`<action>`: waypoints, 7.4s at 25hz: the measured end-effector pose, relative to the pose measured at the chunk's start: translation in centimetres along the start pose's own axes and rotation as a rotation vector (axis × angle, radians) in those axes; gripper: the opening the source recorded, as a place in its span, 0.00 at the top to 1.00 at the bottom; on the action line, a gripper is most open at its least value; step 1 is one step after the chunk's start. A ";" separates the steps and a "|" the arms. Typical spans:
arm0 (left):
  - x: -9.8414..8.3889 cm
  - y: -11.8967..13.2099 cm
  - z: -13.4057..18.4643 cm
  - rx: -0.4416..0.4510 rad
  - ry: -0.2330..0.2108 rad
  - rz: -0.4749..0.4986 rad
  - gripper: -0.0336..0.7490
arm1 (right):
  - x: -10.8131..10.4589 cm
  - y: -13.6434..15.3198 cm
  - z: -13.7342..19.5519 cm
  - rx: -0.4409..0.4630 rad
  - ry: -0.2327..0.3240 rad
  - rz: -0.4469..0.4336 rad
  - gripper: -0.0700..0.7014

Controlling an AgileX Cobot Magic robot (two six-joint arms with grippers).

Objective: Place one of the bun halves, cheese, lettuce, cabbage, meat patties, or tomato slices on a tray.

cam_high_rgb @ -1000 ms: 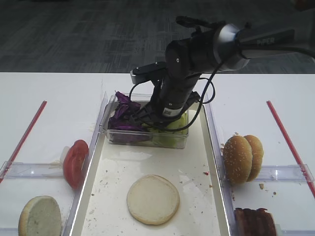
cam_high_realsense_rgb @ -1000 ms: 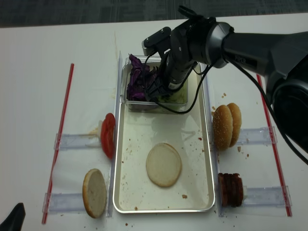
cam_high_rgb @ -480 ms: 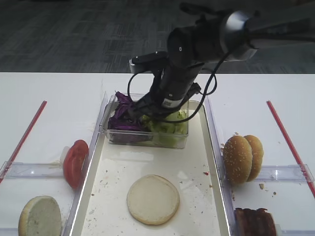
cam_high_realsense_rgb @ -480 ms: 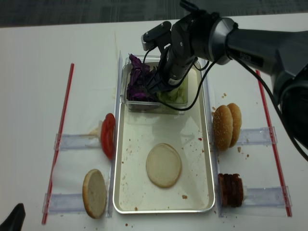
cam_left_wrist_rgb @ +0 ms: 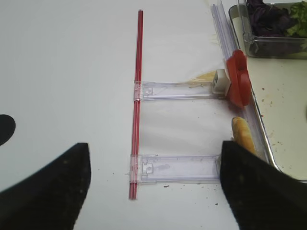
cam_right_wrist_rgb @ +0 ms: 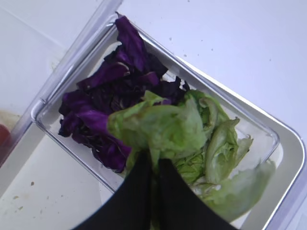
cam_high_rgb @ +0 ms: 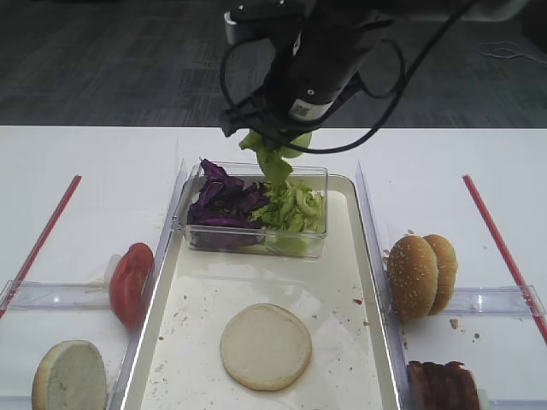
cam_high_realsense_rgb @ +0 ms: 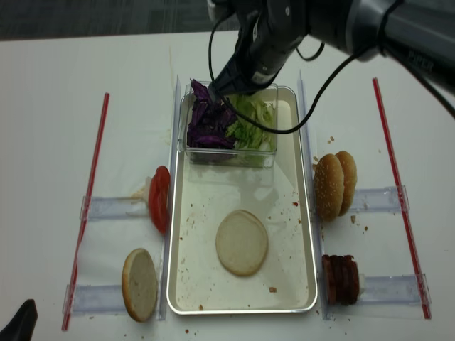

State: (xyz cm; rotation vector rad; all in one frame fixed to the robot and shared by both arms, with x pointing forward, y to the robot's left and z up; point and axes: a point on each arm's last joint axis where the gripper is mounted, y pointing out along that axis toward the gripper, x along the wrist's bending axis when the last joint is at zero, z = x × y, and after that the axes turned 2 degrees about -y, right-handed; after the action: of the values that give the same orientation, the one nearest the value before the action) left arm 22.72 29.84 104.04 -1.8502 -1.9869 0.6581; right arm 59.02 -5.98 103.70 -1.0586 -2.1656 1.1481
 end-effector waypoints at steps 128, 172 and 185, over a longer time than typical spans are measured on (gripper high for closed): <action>0.0 0.0 0.0 0.000 0.000 0.000 0.26 | 8.6 2.1 8.1 0.569 -0.136 -0.218 0.84; 0.0 0.0 0.0 0.000 0.000 0.000 0.26 | 9.2 2.7 8.2 0.564 -0.149 -0.286 0.10; 0.0 0.0 0.0 0.000 0.000 0.000 0.26 | 8.5 -7.4 5.8 0.313 -0.208 -0.229 0.10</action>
State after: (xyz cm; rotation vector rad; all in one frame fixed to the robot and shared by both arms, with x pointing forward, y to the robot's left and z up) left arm 22.72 29.84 104.04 -1.8502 -1.9869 0.6581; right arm 46.88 -4.59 107.18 -0.5629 -2.0988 1.4772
